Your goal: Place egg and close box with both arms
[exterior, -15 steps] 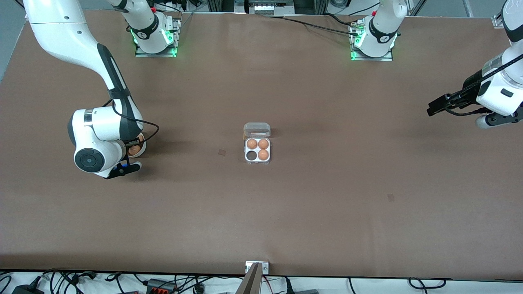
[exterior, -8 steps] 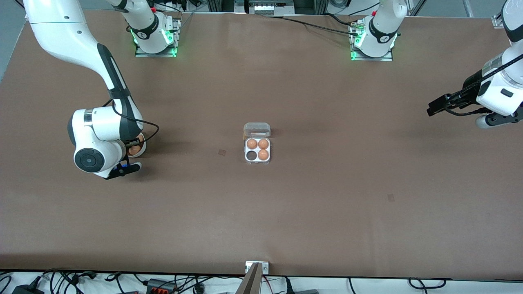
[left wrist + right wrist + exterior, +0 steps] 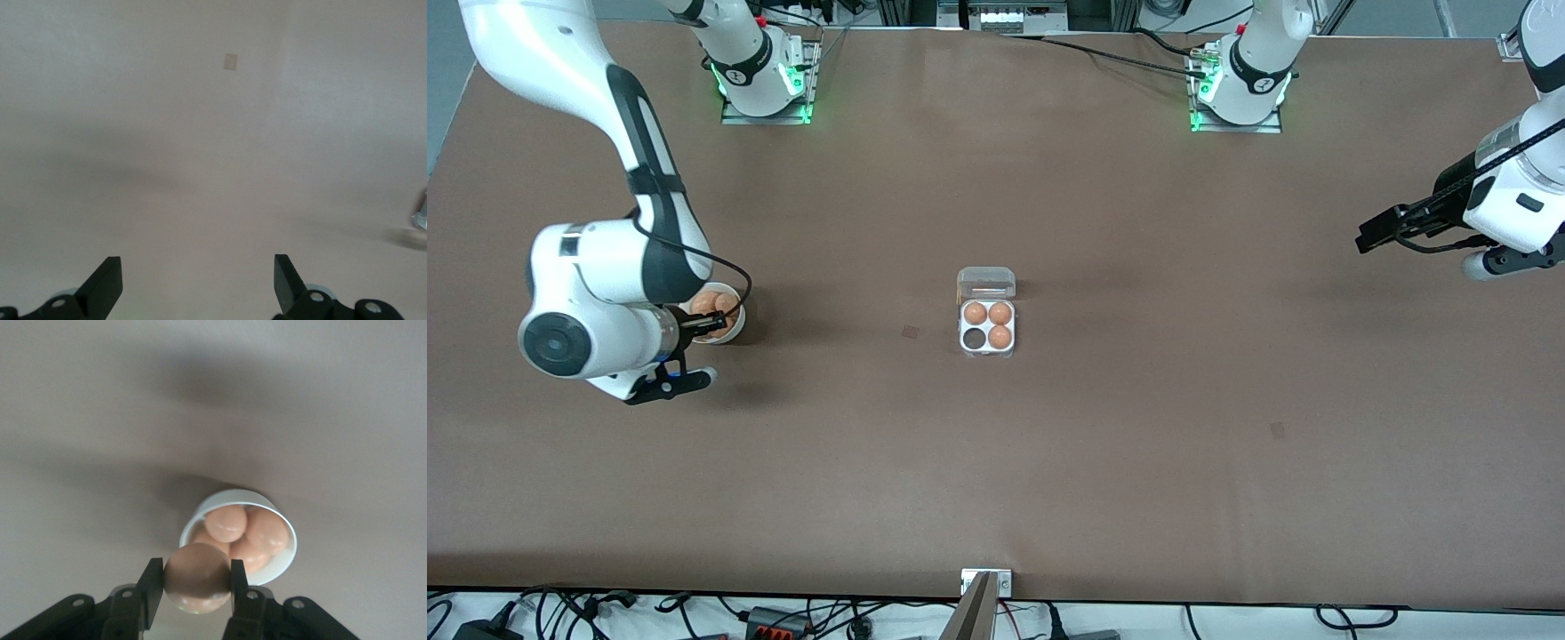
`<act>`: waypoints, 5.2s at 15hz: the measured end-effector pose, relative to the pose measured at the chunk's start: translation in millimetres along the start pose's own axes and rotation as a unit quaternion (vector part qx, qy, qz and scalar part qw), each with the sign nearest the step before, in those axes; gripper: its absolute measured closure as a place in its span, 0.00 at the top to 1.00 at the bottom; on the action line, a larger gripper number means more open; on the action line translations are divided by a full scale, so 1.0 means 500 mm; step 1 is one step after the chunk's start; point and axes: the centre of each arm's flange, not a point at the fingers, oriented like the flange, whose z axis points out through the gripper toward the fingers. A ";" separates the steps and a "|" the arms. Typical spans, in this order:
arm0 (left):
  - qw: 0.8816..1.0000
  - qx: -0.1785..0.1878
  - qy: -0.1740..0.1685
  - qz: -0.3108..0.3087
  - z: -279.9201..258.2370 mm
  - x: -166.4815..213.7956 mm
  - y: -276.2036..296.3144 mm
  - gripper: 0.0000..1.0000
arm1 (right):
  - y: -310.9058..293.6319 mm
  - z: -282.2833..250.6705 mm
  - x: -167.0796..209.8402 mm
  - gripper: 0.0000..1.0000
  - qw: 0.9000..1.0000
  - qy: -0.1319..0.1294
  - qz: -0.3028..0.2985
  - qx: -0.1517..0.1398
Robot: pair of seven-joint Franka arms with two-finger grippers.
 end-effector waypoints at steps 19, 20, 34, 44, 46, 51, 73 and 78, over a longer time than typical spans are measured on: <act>0.996 -0.065 -0.036 -0.040 0.010 0.020 -0.055 0.69 | -0.723 -0.063 0.062 0.45 0.966 0.236 0.041 0.092; 0.997 -0.062 -0.034 -0.038 0.005 0.019 -0.053 0.69 | -0.741 -0.036 0.069 0.45 0.966 0.238 0.043 0.093; 0.998 0.028 -0.033 0.044 -0.030 -0.037 0.071 0.11 | -0.784 0.132 0.088 0.45 0.977 0.197 0.039 0.070; 0.998 0.026 -0.024 0.049 -0.047 -0.040 0.084 0.01 | -0.810 0.144 0.075 0.45 0.978 0.194 0.031 0.067; 0.998 0.026 -0.023 0.051 -0.048 -0.041 0.086 0.01 | -0.805 0.142 0.077 0.59 0.978 0.194 0.041 0.068; 0.998 0.026 -0.023 0.052 -0.048 -0.042 0.088 0.01 | -0.745 0.062 0.083 1.00 0.976 0.193 0.076 0.062; 0.998 0.026 -0.024 0.048 -0.048 -0.039 0.080 0.07 | 0.131 -0.427 -0.181 1.00 0.965 0.175 0.187 0.062; 0.998 0.026 -0.024 0.048 -0.048 -0.039 0.080 0.07 | 0.165 -0.467 -0.259 1.00 0.977 0.161 0.141 0.019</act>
